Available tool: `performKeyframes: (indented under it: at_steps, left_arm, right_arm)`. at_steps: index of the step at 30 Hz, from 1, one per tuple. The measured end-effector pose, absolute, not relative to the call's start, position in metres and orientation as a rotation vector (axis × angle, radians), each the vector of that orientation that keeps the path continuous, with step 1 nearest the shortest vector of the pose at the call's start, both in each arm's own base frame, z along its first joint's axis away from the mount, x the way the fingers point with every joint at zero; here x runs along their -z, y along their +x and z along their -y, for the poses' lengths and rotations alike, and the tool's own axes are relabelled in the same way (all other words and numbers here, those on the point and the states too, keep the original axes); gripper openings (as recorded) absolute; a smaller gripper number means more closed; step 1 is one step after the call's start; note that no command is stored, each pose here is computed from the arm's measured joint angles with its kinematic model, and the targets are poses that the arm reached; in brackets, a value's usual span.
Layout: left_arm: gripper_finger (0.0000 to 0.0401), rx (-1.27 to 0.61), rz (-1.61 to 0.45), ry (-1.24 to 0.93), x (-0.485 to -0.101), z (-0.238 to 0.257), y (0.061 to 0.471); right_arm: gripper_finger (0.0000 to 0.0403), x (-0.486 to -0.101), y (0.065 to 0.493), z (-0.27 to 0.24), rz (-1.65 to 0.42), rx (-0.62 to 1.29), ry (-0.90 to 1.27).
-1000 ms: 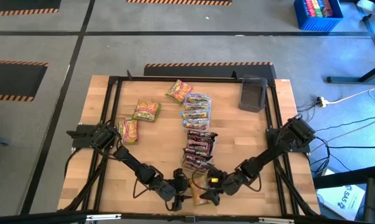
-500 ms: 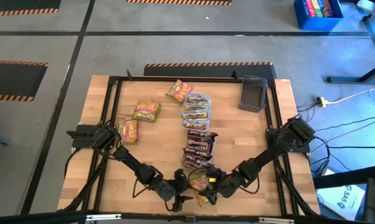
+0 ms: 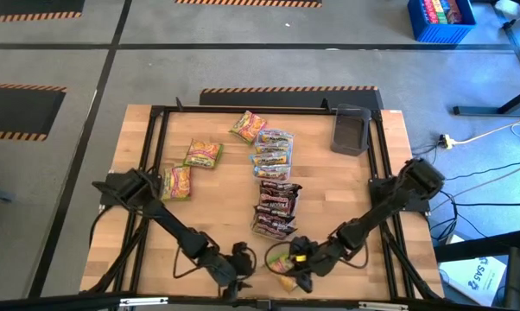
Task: Sort Maruchan noodles
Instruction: Put the green noodle pack into the black bin
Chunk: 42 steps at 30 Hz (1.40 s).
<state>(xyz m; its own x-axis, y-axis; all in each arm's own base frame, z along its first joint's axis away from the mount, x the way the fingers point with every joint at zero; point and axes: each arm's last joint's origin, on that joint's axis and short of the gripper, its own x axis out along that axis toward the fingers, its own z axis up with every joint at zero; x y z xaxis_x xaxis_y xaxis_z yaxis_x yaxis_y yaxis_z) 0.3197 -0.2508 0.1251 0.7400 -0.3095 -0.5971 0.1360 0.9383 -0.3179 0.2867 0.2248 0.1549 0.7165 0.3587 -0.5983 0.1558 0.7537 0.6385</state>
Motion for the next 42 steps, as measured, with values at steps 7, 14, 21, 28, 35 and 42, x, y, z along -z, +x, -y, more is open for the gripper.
performKeyframes:
  at_steps: [7, 14, 21, 28, 35, 42]
  left_arm:
    - [0.0218, 0.264, -0.828, -0.183, -0.158, 0.253, 0.288]
    - [0.0218, 0.300, -0.898, -0.157, -0.193, 0.237, 0.270]
    - [0.0218, 0.390, -0.901, -0.072, -0.222, 0.219, 0.261]
    - [0.0218, 0.362, -0.957, -0.010, -0.236, 0.177, 0.268]
    - [0.0218, 0.287, -0.976, 0.022, -0.244, 0.139, 0.275]
    - [0.0218, 0.250, -0.973, 0.039, -0.248, 0.118, 0.281]
  right_arm:
    - [0.0104, -0.209, 0.265, -0.204, -0.754, -0.141, 0.612]
    - [0.0090, -0.272, 0.240, -0.137, -0.650, -0.022, 0.438]
    - [0.0097, -0.307, 0.207, -0.044, -0.602, 0.306, 0.180]
    - [0.0091, -0.307, 0.179, 0.047, -0.792, 0.670, -0.035]
    - [0.0093, -0.293, 0.159, 0.116, -1.079, 0.786, -0.112]
    - [0.0092, -0.295, 0.160, 0.164, -1.321, 0.769, -0.005]
